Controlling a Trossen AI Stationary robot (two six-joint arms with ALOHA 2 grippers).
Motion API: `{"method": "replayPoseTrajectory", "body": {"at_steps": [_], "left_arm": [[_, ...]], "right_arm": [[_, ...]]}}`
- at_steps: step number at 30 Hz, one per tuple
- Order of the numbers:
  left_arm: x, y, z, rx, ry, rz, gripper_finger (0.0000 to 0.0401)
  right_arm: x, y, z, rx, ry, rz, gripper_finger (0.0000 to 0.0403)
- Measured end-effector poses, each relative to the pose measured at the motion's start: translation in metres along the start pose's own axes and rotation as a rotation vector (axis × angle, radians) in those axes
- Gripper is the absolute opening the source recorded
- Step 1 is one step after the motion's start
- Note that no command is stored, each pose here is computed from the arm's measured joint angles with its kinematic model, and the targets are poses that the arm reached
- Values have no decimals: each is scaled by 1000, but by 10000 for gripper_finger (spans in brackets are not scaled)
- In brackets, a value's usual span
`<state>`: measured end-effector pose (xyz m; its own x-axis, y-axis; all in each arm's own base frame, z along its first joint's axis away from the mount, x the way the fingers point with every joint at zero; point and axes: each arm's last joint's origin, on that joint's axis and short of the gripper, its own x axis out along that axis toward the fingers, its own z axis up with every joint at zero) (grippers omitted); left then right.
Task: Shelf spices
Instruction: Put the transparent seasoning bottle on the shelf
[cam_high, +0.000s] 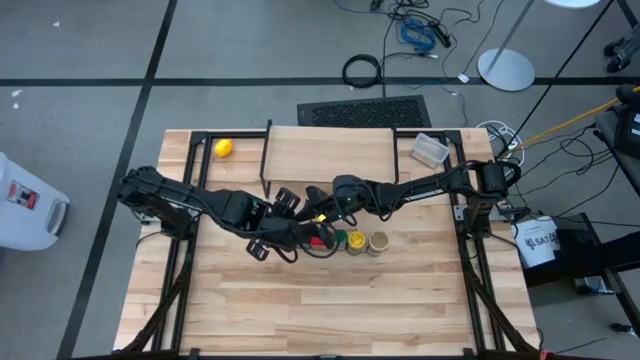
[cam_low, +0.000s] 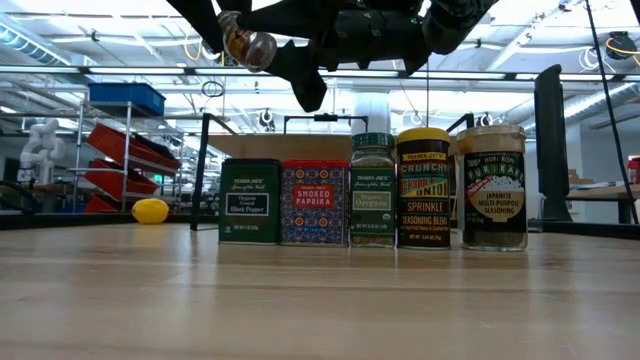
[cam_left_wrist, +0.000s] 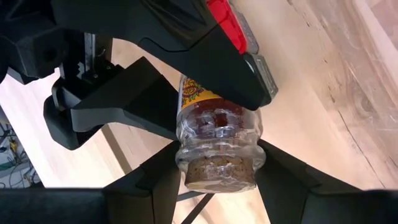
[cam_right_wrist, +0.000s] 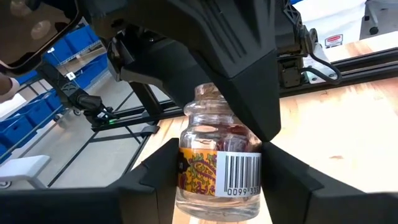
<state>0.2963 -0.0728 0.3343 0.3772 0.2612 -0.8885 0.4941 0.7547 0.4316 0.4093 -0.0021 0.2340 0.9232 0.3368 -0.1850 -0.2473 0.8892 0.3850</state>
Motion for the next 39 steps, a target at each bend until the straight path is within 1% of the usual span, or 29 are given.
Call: {"method": "replayPoseTrajectory", "body": {"at_steps": [3, 6, 11, 15, 20, 23, 30, 35, 39], "left_arm": [[0, 0, 0, -10, 4, 15, 195], [0, 1, 0, -48, 18, 66, 207], [-2, 2, 0, -116, 12, 89, 243], [-5, 0, 1, -159, 9, 125, 273], [-15, -4, 0, -211, -20, 163, 296], [-22, -8, -1, -221, -46, 172, 301], [-33, -12, -2, -270, -83, 247, 302], [-44, -21, -3, -339, -112, 300, 302], [-52, -27, -4, -431, -148, 349, 301]], "right_arm": [[0, 0, 0, 0, 0, 0, 172], [-1, 0, 1, -1, -3, 0, 179], [-2, -2, 2, 10, 0, 20, 171], [-3, -4, 3, 25, 3, 38, 173], [-4, -2, 5, 23, -7, 49, 172], [-4, -2, 6, 21, -12, 49, 172], [-5, -5, 7, 38, -19, 29, 172], [-7, -5, 10, 39, -26, 34, 172], [-11, -4, 15, 33, -49, 39, 173]]}}
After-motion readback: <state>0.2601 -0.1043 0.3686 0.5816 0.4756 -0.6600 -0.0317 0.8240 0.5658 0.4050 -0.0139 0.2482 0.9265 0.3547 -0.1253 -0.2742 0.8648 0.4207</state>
